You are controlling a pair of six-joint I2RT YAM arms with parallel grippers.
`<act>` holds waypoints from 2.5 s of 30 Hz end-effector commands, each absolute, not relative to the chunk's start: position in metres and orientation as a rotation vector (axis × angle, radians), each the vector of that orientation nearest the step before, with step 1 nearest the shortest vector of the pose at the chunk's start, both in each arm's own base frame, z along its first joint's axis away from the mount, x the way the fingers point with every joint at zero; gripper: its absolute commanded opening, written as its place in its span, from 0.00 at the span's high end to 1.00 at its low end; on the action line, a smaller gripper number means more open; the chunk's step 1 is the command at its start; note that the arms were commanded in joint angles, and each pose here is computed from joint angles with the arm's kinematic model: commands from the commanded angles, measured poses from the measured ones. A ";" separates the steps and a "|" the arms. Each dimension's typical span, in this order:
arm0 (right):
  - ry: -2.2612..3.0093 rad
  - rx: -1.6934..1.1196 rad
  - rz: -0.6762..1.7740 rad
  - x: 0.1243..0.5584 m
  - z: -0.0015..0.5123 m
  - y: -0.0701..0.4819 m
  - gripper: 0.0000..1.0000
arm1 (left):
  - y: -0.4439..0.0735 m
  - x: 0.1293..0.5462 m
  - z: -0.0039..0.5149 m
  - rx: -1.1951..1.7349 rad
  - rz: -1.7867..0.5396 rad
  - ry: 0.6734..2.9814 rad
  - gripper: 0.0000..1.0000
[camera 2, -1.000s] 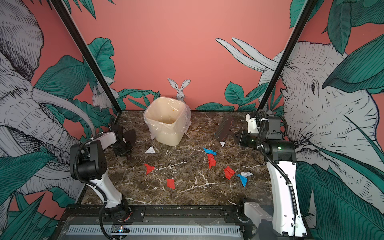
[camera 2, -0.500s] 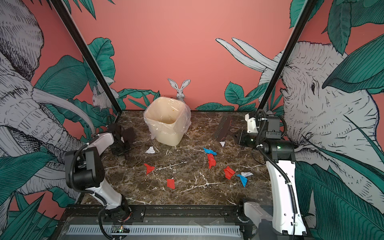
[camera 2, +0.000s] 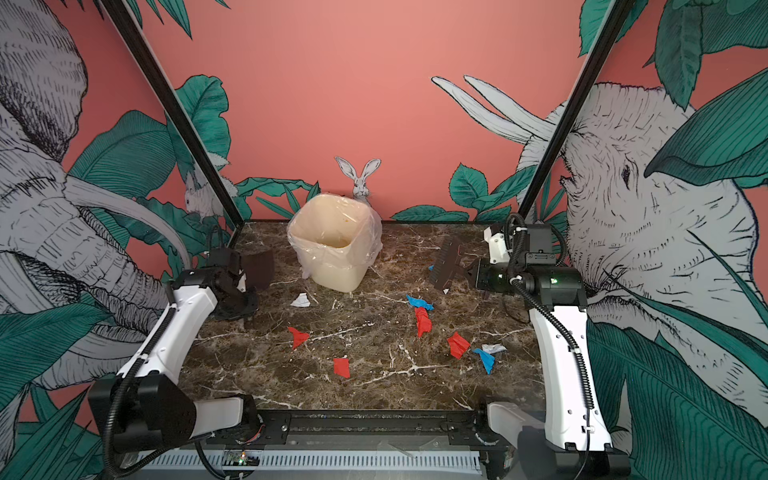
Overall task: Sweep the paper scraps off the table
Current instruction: 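Carry the dustpan beside the scraps with the left gripper while the right lowers the brush, then lower the brush with the right gripper onto the scraps beside the dustpan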
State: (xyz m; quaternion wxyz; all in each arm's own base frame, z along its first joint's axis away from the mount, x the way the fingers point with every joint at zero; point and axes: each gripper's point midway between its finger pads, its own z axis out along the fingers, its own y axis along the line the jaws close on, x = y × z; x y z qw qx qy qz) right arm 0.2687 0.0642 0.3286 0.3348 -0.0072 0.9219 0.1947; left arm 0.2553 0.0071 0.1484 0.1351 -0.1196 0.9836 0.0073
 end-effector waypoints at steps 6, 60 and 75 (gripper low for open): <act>2.410 -0.071 0.445 0.261 0.333 0.062 1.00 | -0.016 0.174 0.155 -0.336 0.044 2.971 1.00; 2.941 -0.311 -0.318 0.227 0.237 0.035 1.00 | -0.254 0.098 0.122 1.840 -0.078 2.594 1.00; 3.000 -0.394 -0.247 0.228 0.204 0.053 1.00 | -0.251 0.090 0.119 1.939 -0.073 2.568 1.00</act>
